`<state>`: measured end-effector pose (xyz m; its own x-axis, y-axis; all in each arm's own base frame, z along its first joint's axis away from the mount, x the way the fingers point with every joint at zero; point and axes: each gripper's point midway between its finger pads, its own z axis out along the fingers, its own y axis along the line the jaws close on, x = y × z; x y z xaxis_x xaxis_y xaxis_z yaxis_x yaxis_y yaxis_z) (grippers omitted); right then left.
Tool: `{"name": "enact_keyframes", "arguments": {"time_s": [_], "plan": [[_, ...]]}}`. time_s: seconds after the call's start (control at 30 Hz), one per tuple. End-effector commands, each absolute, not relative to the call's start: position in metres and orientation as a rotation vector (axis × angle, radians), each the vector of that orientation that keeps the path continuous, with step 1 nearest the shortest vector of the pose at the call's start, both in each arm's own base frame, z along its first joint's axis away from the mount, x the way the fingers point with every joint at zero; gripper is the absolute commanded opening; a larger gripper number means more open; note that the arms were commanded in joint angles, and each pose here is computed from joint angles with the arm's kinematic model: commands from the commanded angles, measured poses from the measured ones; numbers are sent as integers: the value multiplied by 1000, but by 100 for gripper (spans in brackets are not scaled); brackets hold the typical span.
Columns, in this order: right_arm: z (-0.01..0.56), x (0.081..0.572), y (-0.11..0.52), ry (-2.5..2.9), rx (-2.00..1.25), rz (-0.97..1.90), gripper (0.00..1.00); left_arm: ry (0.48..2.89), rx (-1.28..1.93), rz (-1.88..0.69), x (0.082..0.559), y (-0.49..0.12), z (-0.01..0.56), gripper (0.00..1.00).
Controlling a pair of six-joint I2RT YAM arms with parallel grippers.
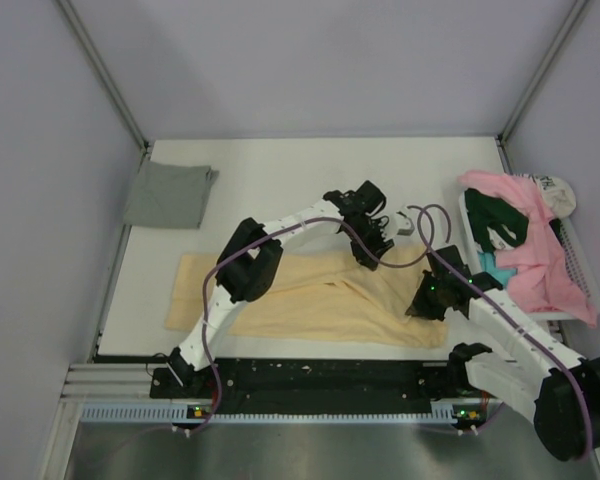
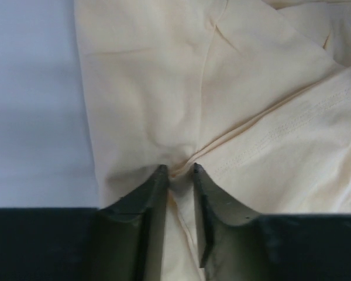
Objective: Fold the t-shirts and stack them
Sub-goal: Fold the other side of the tshirt into a rectangle
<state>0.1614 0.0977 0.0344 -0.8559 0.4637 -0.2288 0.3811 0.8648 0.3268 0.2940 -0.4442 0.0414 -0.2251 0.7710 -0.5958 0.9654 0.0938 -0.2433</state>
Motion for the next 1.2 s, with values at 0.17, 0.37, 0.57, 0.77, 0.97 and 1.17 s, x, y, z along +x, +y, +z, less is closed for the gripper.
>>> {"name": "enact_keyframes", "arguments": {"time_s": [0.17, 0.37, 0.57, 0.77, 0.97, 1.17], "plan": [[42, 166, 97, 2691, 632, 403, 0, 1968, 1781, -886, 281, -445, 71, 0], [51, 166, 97, 2685, 623, 411, 0, 1919, 1769, -926, 274, -444, 106, 0], [69, 149, 99, 2694, 623, 465, 0, 1932, 1718, -1039, 240, -424, 144, 0], [62, 121, 123, 2891, 441, 602, 0, 2018, 1765, -1225, 184, -389, 124, 0], [55, 111, 132, 2993, 316, 574, 9, 1979, 1880, -1211, 171, -370, 94, 0], [68, 105, 129, 2976, 273, 586, 32, 1846, 2045, -1282, 152, -354, 74, 13]]}}
